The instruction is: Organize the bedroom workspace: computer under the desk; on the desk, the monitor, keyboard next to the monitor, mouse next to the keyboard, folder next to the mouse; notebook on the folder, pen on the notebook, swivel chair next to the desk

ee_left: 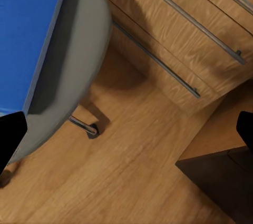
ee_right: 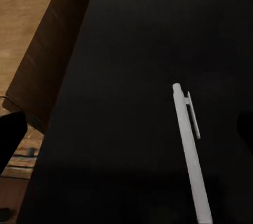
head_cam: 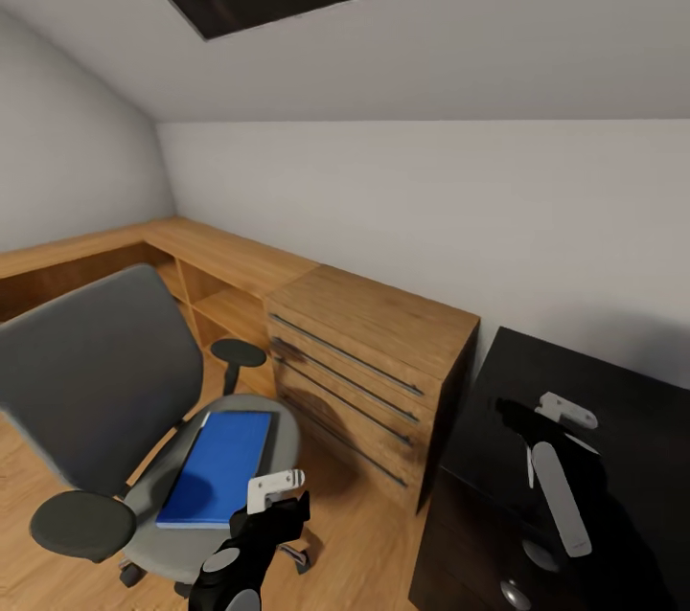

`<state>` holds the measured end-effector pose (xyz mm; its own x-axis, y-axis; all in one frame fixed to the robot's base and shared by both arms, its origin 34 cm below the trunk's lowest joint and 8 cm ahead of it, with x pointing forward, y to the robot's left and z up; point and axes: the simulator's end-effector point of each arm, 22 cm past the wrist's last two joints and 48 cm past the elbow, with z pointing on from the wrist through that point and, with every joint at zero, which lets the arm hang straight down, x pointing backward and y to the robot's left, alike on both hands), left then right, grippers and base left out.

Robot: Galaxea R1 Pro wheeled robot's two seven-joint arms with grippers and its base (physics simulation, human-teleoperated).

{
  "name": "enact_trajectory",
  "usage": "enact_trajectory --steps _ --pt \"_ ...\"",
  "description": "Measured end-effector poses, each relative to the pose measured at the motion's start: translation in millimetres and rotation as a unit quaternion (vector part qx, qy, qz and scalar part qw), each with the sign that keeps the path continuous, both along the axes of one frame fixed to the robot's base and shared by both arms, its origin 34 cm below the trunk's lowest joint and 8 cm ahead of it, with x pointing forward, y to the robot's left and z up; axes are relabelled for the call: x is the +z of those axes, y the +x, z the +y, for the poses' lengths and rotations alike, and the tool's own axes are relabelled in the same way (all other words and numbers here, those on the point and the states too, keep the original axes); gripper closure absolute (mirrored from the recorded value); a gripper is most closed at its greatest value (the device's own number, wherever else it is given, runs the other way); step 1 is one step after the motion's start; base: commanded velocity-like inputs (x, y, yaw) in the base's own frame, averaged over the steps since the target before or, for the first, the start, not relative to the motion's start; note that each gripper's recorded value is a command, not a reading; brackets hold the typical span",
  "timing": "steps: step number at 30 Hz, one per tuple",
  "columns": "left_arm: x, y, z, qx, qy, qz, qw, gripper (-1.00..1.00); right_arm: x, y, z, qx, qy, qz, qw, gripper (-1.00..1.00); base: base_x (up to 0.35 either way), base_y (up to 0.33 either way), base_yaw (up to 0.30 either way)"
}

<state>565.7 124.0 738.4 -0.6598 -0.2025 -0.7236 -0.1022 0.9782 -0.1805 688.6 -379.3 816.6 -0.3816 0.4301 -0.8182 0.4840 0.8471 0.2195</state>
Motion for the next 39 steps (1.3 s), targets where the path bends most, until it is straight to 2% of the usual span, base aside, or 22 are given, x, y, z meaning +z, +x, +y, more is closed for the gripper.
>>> enact_trajectory --steps 3,7,15,20,29,39 --pt "0 0 0 0.0 0.0 0.0 1.0 -1.0 -1 2 14 0.007 0.005 0.0 1.0 -1.0 0.0 0.0 0.248" --pt "0 0 0 0.0 0.001 0.0 1.0 -1.0 -2 3 21 0.015 0.0 0.002 0.9999 -1.0 0.0 0.0 0.269" --pt "-2 -1 1 0.001 0.002 0.003 1.0 -1.0 -4 7 45 0.043 -0.023 0.008 0.9988 -1.0 0.0 0.0 0.271" --pt "-3 -1 1 0.001 0.003 0.004 1.0 -1.0 -12 7 58 0.062 -0.031 0.019 0.9974 -1.0 0.0 0.0 0.09" --pt "-3 -1 2 0.002 0.003 0.004 1.0 -1.0 -16 6 61 0.068 -0.034 0.022 0.9969 -1.0 0.0 0.0 0.005" --pt "-3 0 4 0.003 0.004 0.003 1.0 -1.0 -18 5 62 0.067 -0.035 0.025 0.9969 -1.0 0.0 0.0 0.248"
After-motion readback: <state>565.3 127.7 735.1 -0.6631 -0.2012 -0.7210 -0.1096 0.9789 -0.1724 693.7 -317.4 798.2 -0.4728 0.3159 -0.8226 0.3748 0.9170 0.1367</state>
